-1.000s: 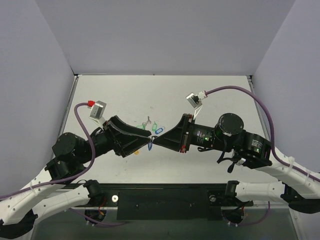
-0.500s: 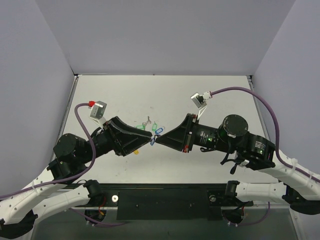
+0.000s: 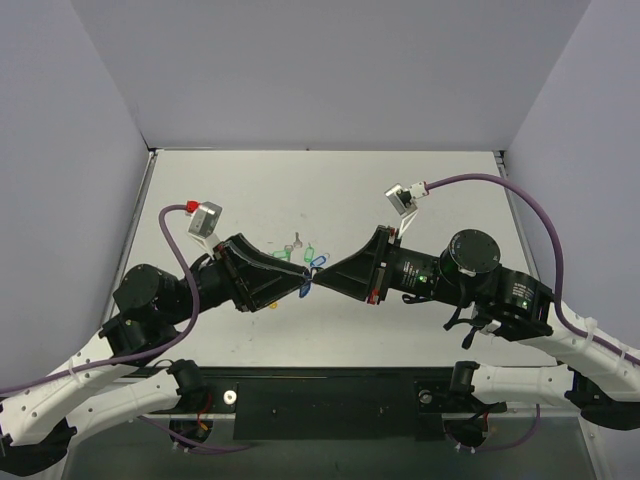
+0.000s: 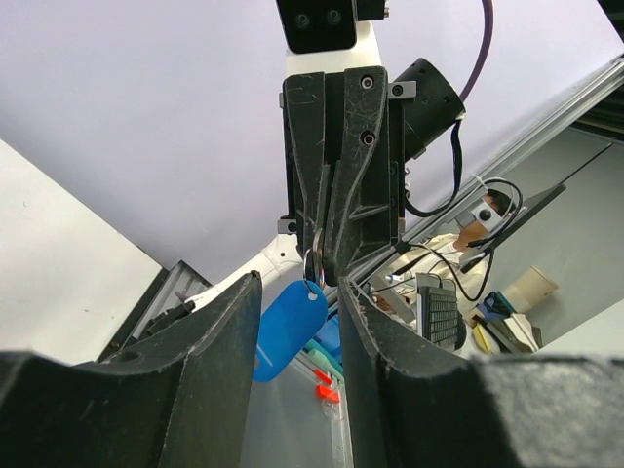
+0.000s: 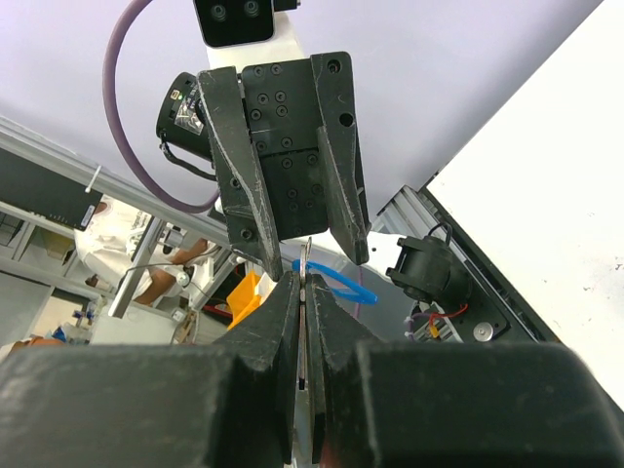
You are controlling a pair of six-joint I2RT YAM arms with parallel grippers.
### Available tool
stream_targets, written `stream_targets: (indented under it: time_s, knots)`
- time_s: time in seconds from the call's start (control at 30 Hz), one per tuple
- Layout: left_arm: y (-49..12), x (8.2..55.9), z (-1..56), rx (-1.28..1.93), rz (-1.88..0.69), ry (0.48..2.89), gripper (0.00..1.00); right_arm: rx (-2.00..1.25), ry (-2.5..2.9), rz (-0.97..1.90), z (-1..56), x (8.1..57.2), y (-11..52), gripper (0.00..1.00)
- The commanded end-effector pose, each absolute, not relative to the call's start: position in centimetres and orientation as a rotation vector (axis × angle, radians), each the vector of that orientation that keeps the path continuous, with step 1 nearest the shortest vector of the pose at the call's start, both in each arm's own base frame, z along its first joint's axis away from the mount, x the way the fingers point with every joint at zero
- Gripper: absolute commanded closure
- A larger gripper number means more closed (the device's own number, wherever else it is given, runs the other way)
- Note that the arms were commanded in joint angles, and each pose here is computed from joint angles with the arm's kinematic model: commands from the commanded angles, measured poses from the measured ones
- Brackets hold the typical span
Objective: Remove the keys from the keyring
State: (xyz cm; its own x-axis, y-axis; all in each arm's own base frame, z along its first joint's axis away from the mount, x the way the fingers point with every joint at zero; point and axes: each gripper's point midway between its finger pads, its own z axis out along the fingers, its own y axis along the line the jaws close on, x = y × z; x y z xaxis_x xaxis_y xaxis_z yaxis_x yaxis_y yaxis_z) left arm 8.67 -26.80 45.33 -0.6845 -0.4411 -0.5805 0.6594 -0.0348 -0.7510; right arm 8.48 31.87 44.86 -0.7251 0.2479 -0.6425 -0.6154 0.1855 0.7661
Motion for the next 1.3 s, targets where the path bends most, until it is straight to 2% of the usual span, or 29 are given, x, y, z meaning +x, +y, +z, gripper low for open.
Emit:
stream_targets:
  time_s: [0.0,0.3,0.6,0.93,1.1,1.27]
  knots:
    - [-26.7,8.0,46.7,0.265,-1.86,1.406,0.53,-0.323,1.705,1.646,46.6,8.8,31.5,1.0]
    - [-26.9,8.0,46.8,0.273,-1.859,1.411,0.59,-0.324,1.717,1.637,46.2,8.9,31.7,1.0]
    - [-27.2,8.0,47.0,0.288,-1.858,1.407,0.78,-0.329,1.726,1.63,46.0,8.9,31.7,1.0]
    - [-27.3,8.1,47.2,0.295,-1.851,1.407,0.87,-0.338,1.735,1.631,45.6,8.7,31.6,1.0]
    - [-27.3,8.0,47.2,0.304,-1.846,1.411,1.0,-0.347,1.739,1.636,45.6,8.5,31.4,1.0]
    - [-27.3,7.7,47.2,0.337,-1.839,1.419,1.0,-0.367,1.752,1.636,45.4,8.1,31.3,1.0]
